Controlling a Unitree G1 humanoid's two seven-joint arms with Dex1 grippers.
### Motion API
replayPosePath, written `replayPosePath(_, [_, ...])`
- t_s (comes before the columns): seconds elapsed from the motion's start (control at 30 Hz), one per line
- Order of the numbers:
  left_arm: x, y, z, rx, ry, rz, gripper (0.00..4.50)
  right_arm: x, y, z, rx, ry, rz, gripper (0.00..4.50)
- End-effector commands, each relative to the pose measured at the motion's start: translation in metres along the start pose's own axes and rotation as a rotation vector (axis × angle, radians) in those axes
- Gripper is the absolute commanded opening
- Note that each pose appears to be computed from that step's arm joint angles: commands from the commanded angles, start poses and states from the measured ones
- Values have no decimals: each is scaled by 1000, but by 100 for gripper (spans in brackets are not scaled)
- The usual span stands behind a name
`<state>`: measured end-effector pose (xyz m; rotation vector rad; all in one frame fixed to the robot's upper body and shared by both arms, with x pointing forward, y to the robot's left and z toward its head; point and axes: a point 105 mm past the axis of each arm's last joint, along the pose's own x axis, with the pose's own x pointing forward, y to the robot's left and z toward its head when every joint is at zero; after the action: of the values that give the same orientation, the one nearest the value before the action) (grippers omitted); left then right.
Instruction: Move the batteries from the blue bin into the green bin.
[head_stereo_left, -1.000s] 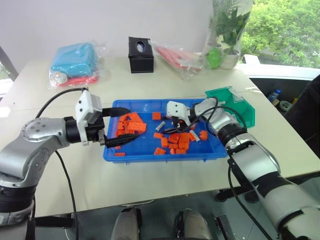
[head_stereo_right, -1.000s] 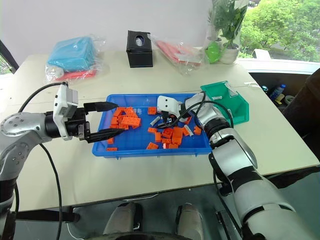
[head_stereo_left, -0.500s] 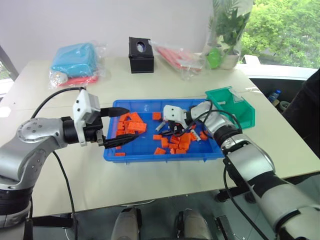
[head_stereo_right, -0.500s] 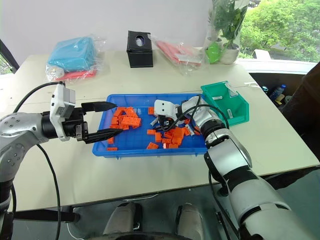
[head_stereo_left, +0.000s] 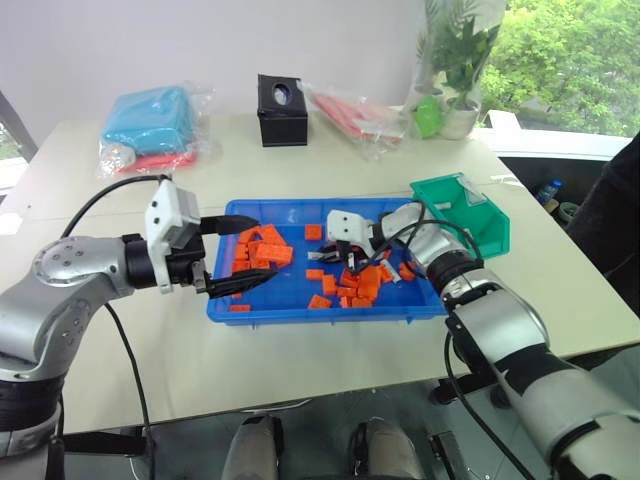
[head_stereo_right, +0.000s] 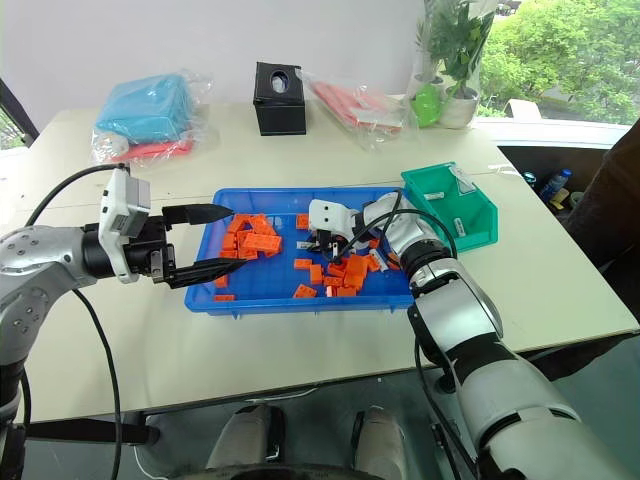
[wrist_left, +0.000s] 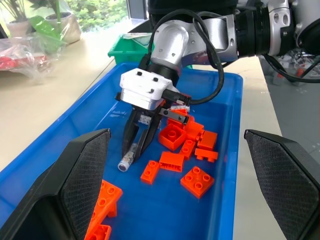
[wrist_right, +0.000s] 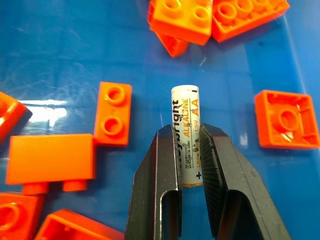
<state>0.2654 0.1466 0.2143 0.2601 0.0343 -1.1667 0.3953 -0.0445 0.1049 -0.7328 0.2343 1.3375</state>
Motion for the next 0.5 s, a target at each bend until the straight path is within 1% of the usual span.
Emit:
replayPosePath(0.03, [0,0,7,28,-17,-9,450,-26,-24,42,109,-183,-199,5])
replayPosePath(0.1, [0,-2,5,18,-17,-16,450,-44,-21,51,221,-249,-288,5])
replayPosePath(0.13, [1,-3,3,11,-15,-22,450,-59,-18,52,283,-279,-357,5])
replayPosePath(0.2, [2,-4,-1,-4,-14,-34,450,-93,-15,47,379,-306,-516,5])
replayPosePath(0.23, [2,-5,-2,-7,-14,-37,450,-104,-13,46,408,-307,-565,5])
replayPosePath(0.33, [4,-4,-5,-16,-18,-46,450,-160,-18,16,500,-220,-846,5])
replayPosePath(0.43, [7,-2,-6,-21,-30,-50,450,-205,-21,-8,581,-166,-1031,5])
replayPosePath(0.5, [10,0,-6,-21,-40,-55,450,-228,-21,-24,618,-124,-1109,5])
